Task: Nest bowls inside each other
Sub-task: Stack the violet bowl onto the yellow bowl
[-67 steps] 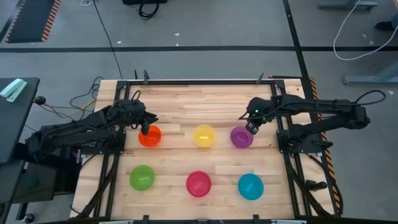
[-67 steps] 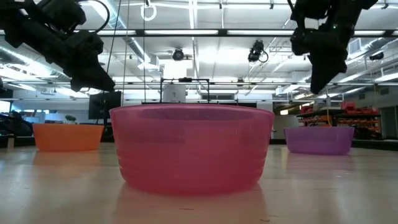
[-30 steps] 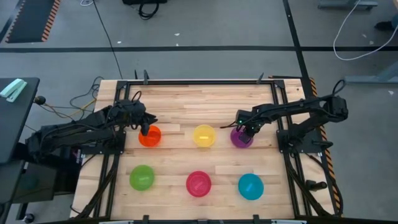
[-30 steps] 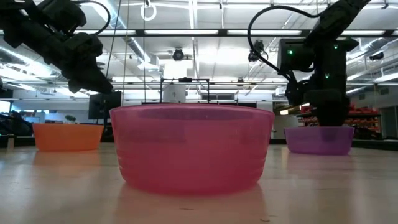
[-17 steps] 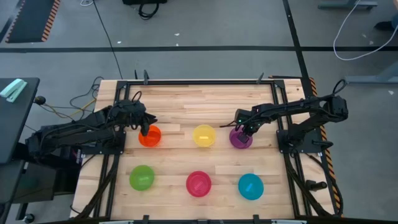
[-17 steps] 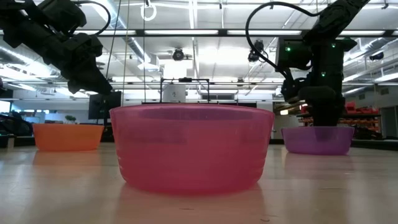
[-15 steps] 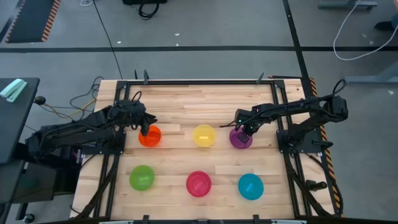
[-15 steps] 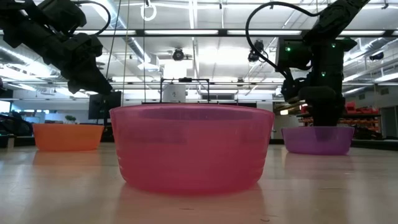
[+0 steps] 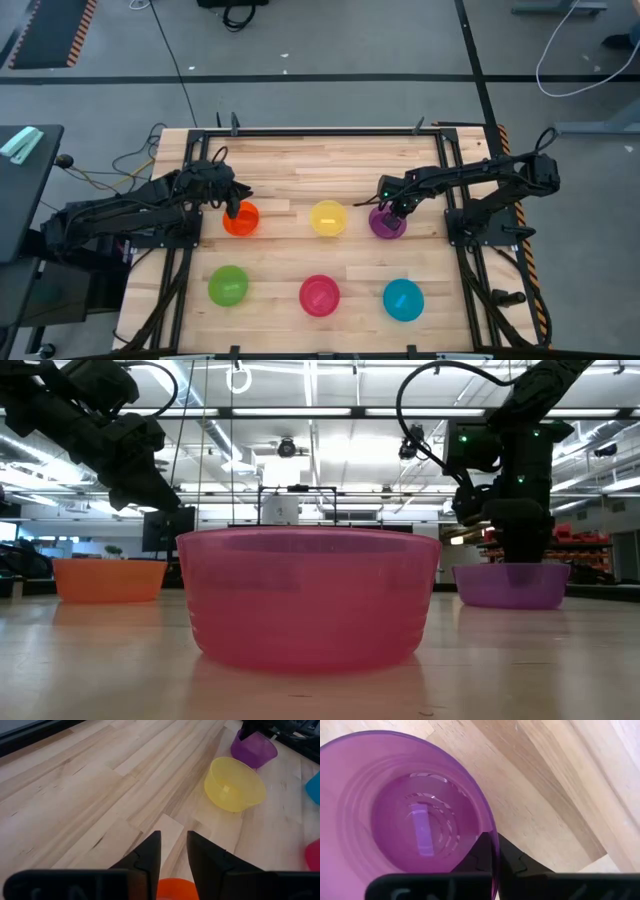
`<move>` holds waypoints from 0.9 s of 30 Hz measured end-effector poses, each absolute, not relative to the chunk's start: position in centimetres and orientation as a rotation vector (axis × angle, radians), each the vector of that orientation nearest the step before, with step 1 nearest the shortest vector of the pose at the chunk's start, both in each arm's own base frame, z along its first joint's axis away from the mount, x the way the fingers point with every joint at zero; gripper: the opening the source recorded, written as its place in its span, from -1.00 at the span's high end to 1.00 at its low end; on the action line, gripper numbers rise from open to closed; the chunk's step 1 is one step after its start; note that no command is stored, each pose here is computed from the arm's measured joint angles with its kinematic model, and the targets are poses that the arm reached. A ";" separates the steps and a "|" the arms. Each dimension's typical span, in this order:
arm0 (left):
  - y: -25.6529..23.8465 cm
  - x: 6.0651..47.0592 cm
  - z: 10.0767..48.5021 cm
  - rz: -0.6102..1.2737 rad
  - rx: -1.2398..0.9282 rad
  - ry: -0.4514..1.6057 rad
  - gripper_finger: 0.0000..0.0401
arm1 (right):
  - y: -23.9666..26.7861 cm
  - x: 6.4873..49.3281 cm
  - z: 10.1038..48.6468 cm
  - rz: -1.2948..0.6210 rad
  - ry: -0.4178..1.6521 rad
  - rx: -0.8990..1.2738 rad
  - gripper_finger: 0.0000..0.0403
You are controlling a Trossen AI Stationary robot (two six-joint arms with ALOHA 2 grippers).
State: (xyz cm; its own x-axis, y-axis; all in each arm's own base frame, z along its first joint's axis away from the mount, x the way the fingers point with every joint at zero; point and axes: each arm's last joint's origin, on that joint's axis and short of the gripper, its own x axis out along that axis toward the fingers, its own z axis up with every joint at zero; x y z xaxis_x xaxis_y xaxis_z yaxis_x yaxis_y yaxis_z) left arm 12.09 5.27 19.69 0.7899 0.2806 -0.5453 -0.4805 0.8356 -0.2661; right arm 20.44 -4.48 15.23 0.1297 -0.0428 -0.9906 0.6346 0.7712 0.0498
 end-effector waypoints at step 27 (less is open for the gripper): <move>5.3 12.1 19.7 0.446 -0.400 0.513 0.53 | -3.8 25.2 26.2 -0.401 1.082 0.399 1.00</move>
